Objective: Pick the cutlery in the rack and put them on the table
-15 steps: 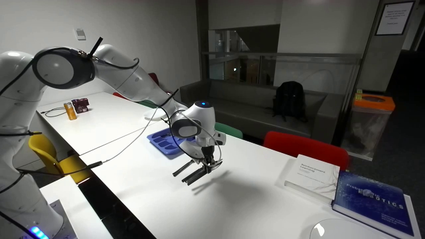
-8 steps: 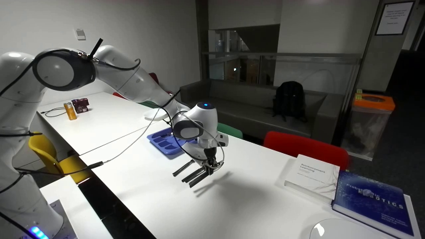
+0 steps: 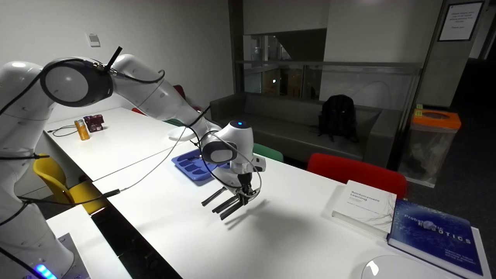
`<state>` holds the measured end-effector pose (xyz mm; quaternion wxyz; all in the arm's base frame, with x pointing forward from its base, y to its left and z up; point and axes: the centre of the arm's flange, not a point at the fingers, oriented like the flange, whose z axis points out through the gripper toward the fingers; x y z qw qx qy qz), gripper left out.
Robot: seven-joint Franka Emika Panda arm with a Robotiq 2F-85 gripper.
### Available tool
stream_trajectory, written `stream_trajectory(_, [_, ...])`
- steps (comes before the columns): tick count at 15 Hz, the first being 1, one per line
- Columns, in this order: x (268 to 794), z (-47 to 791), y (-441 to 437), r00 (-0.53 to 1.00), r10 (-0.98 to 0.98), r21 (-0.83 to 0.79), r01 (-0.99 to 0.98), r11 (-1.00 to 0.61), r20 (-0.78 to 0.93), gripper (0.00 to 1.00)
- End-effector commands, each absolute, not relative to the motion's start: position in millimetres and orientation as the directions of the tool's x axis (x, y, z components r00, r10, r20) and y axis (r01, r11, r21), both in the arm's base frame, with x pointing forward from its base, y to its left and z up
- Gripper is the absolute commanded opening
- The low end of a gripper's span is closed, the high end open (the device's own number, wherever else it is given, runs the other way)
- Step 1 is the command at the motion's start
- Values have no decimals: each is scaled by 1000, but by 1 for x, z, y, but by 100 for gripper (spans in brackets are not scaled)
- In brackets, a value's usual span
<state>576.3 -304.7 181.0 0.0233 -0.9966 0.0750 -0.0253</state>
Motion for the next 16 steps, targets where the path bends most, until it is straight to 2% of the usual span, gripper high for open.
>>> stream_trajectory(1, [579, 187, -308, 995, -95, -26, -95, -995, 36, 5])
stream_trajectory(15, [592, 150, -318, 1000, -7, -36, -6, -999, 21, 5])
stream_trajectory(16, [592, 148, -319, 1000, -12, -35, -11, -999, 18, 10])
